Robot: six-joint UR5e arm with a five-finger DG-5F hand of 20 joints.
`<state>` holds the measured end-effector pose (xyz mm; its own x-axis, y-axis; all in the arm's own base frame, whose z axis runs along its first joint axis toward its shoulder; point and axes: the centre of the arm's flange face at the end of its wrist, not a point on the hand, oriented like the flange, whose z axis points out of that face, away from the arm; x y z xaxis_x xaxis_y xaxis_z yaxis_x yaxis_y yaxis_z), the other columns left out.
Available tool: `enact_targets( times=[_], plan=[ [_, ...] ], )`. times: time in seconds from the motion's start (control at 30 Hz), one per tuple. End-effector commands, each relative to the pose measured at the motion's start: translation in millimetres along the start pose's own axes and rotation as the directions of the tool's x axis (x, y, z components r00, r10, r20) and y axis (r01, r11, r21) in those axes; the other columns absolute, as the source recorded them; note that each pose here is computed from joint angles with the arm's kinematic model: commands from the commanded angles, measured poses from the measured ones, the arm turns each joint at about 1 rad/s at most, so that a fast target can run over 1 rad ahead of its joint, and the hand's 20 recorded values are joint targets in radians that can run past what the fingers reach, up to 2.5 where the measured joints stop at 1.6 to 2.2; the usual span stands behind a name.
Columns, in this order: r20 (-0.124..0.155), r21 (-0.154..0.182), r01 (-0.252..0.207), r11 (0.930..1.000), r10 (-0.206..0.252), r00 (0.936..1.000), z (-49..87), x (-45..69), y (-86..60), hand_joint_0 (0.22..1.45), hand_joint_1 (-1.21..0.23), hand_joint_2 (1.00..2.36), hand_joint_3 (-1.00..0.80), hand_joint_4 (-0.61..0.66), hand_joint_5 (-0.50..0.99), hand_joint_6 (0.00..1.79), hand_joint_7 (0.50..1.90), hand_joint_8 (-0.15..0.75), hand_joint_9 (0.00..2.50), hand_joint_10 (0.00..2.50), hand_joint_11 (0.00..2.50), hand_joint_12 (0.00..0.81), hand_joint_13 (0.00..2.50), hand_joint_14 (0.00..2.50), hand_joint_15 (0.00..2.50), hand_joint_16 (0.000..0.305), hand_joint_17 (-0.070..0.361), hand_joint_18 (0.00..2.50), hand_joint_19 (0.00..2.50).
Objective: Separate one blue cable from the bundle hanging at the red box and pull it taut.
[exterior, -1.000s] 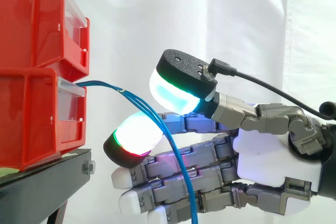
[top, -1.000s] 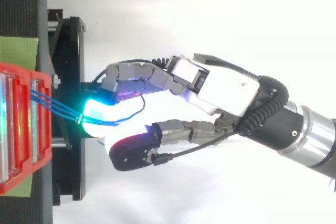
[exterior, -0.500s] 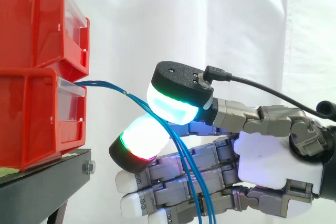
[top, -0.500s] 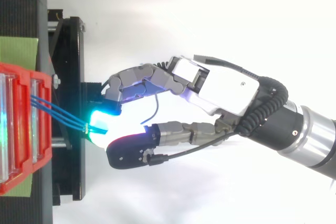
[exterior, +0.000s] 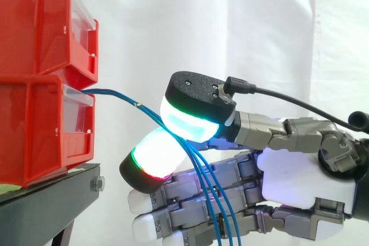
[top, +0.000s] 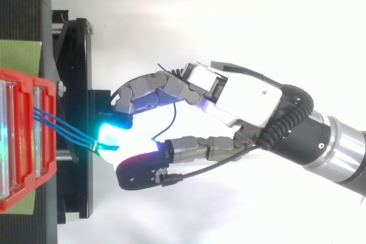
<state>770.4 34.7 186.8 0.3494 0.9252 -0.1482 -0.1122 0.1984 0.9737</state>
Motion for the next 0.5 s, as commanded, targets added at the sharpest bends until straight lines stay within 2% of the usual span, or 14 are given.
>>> enact_targets(
  times=[0.0,0.2,0.37,0.47],
  plan=[
    [-0.002,0.0,-0.002,1.0,0.002,1.0,-0.1,0.5,0.2,0.69,-0.77,1.02,-0.3,0.05,-0.22,0.91,0.99,0.285,0.75,0.02,0.61,0.333,0.74,0.01,0.36,0.044,0.099,0.64,0.45],
    [-0.001,0.003,-0.009,1.0,0.009,1.0,0.0,-0.7,-0.3,0.73,-0.8,1.01,-0.37,0.05,-0.22,0.92,0.94,0.276,0.77,0.02,0.64,0.33,0.76,0.01,0.37,0.043,0.097,0.64,0.44],
    [0.0,0.004,-0.009,1.0,0.009,1.0,1.2,-3.6,-1.1,0.75,-0.82,1.0,-0.45,0.06,-0.22,0.93,0.99,0.278,0.77,0.02,0.65,0.328,0.76,0.01,0.37,0.043,0.096,0.65,0.44],
    [-0.006,0.01,-0.009,0.9999,0.009,0.9999,0.9,-4.4,-2.1,0.77,-0.83,1.0,-0.5,0.07,-0.22,0.93,0.97,0.275,0.79,0.02,0.65,0.325,0.76,0.01,0.38,0.042,0.095,0.65,0.43]
  ],
)
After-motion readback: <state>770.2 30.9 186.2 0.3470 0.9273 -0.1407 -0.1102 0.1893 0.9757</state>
